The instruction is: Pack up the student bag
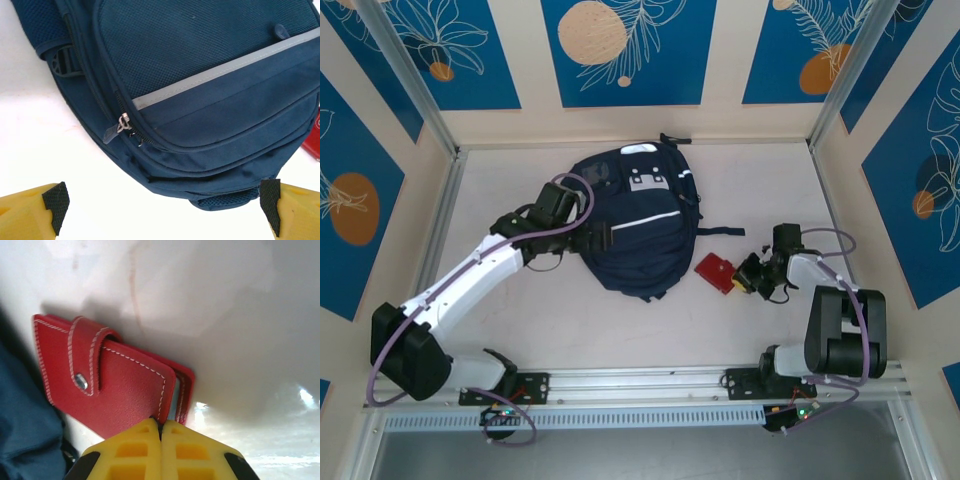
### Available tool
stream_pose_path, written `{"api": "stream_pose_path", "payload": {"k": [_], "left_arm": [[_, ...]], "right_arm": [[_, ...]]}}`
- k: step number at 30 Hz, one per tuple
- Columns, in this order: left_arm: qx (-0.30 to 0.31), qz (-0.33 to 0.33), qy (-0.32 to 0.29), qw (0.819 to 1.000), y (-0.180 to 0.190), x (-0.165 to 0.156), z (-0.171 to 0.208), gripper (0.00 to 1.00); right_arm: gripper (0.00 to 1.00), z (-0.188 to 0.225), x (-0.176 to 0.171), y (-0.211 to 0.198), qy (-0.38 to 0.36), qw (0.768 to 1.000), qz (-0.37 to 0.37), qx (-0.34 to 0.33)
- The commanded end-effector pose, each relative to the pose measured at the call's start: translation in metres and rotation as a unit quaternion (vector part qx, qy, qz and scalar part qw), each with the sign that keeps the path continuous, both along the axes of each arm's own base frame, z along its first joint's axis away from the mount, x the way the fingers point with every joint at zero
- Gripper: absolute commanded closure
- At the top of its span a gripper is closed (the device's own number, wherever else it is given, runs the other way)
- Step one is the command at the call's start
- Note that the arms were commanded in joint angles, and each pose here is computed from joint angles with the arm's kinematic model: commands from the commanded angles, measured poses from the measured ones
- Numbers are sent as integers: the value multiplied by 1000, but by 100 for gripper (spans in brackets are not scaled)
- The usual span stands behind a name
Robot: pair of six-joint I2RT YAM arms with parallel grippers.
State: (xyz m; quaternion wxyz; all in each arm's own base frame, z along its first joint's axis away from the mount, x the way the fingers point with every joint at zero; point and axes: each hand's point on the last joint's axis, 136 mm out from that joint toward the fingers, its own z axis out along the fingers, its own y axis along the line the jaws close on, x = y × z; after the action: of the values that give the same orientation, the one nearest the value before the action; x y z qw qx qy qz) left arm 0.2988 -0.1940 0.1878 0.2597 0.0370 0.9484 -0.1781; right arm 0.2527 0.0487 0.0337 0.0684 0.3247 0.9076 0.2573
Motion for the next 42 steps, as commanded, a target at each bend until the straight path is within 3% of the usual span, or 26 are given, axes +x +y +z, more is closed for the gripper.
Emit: {"api": "stream_pose_path", "payload": {"k": [1, 10, 15, 20, 29, 33, 37, 42], "left_arm": [[-10, -58, -20, 998, -19, 5, 13, 1], [32, -193, -60, 979, -61, 12, 15, 8], [85, -291, -84, 949, -90, 13, 8, 12], [149, -349, -74, 922, -104, 18, -11, 16], [209, -356, -35, 910, -110, 38, -40, 23], [255, -304, -52, 916, -100, 61, -33, 44], [277, -271, -79, 918, -94, 76, -17, 57], [252, -306, -80, 915, -105, 69, -14, 68]], "right_arm": [[100, 34, 13, 7, -65, 998, 8, 16], [100, 122, 23, 26, -174, 982, 31, 73], [100, 150, 22, 30, -191, 977, 36, 87], [100, 165, 21, 33, -195, 976, 40, 93], [100, 172, 20, 35, -198, 974, 42, 102], [100, 181, 19, 38, -204, 971, 47, 111], [100, 192, 19, 41, -215, 968, 51, 122], [100, 200, 19, 46, -220, 964, 56, 136]]}}
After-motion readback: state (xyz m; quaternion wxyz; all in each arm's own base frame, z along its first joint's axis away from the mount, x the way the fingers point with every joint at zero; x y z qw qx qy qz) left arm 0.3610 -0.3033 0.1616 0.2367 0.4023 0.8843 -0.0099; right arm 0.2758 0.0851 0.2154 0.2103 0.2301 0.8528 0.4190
